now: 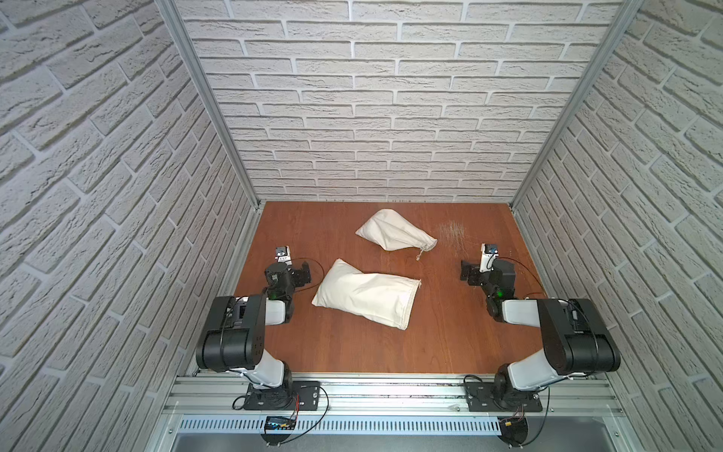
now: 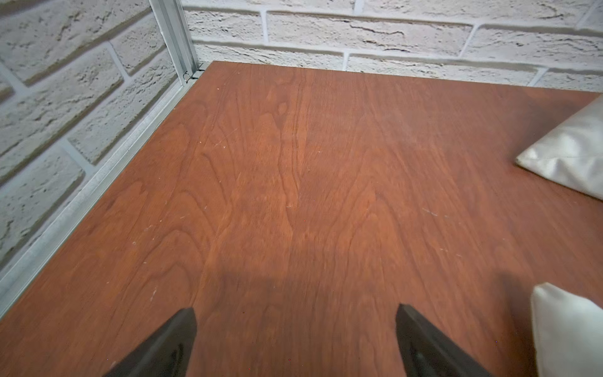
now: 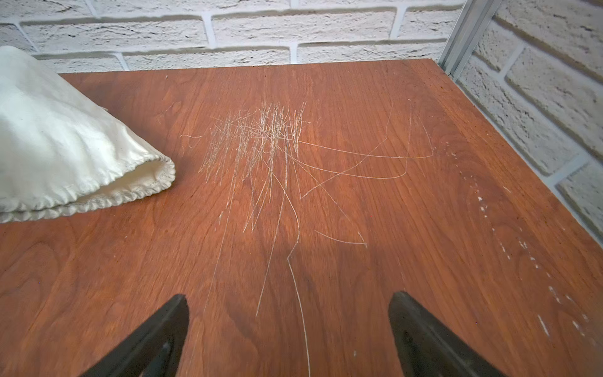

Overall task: Close the soil bag
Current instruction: Move the soil bag to the center of the board.

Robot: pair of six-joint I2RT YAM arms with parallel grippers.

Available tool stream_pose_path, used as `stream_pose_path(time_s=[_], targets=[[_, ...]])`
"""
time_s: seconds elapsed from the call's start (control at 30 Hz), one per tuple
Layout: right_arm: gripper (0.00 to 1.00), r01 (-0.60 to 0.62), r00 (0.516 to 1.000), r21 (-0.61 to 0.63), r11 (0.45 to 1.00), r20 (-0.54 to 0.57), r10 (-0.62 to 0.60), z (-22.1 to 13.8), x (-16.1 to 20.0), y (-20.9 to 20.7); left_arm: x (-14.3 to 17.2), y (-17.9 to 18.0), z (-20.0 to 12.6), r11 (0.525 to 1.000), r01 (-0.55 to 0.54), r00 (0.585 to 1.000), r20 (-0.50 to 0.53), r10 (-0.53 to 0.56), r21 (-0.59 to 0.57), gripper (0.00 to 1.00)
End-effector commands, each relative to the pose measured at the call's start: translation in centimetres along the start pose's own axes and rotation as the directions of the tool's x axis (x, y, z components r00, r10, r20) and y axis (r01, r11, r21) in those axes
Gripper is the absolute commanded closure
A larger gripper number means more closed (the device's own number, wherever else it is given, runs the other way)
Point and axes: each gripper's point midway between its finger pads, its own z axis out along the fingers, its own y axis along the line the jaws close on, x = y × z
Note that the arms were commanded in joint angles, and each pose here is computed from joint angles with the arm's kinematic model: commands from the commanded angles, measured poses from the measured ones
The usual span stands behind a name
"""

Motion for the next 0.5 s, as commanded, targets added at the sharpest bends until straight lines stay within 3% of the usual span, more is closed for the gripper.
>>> stream_pose_path(time_s=[0.0, 0.47], targets=[[0.01, -0.007, 0.999, -0.006, 1.000, 0.032, 0.007, 0.07, -0.93, 0.09, -1.42, -0.24, 0.10, 1.000, 0.002, 0.999, 0.046, -0.003, 0.010, 0.01], [0.01, -0.007, 1.000, -0.005, 1.000, 0.030, 0.007, 0.09, -0.93, 0.06, -1.41, -0.19, 0.05, 1.000, 0.012, 0.999, 0.046, -0.013, 0.021, 0.01]])
